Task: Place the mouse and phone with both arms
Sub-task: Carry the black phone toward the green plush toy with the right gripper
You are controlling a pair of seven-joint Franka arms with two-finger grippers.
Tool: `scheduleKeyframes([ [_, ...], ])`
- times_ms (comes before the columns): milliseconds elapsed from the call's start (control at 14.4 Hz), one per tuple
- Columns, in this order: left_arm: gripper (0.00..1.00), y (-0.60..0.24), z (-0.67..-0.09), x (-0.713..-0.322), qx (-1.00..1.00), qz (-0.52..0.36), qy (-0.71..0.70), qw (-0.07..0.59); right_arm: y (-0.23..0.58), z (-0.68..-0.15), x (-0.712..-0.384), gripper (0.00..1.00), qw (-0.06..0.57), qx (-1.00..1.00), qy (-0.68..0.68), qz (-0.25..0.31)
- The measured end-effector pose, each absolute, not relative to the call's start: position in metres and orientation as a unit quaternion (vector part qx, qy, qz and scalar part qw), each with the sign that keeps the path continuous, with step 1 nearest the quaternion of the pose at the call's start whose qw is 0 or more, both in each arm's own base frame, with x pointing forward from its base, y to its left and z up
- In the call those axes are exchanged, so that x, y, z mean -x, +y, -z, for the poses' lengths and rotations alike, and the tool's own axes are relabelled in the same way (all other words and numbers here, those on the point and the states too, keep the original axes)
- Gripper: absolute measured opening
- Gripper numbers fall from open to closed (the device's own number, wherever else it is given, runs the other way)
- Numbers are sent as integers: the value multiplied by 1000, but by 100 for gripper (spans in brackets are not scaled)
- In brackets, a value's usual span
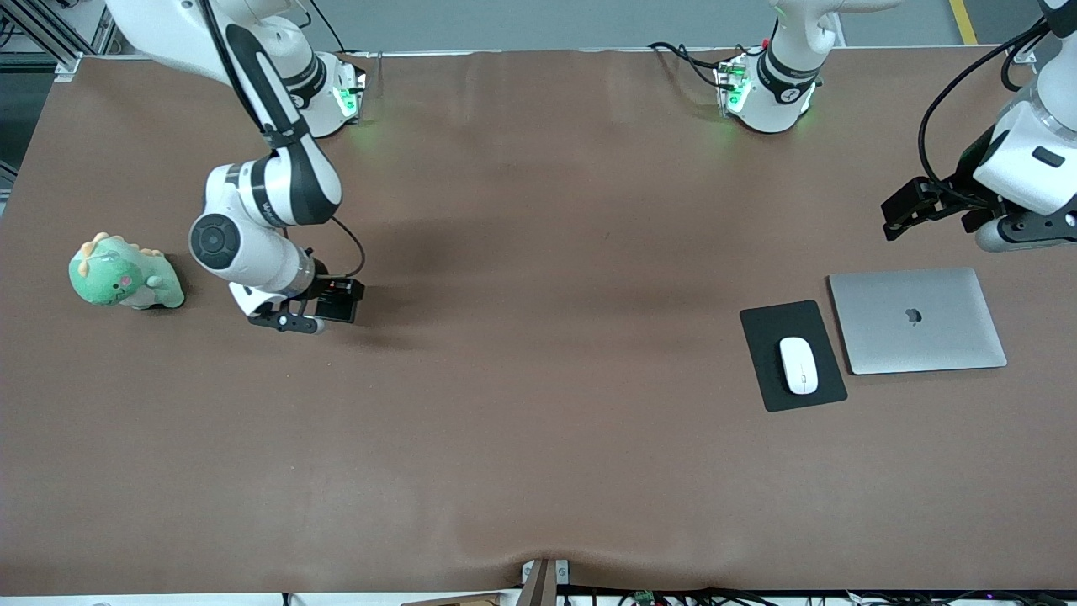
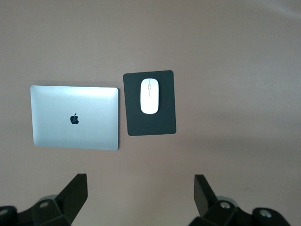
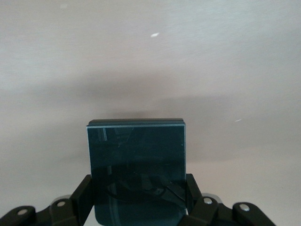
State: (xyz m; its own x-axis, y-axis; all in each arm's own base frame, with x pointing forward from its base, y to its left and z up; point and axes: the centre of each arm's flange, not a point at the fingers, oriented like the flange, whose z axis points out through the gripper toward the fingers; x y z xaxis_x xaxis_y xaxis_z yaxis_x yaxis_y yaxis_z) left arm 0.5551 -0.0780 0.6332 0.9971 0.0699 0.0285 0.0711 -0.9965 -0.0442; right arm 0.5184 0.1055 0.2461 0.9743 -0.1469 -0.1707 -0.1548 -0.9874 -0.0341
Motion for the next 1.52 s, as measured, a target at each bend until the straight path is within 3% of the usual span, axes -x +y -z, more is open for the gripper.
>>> scheduleKeyframes([
  [623,100,-75,-637,-552,999,11,-38,23,-41,-205,-488,79,31,997,35,-61],
  [1524,100,-104,-627,-545,1000,-9,-12,27,-83,-171,-459,79,17,999,24,-40],
])
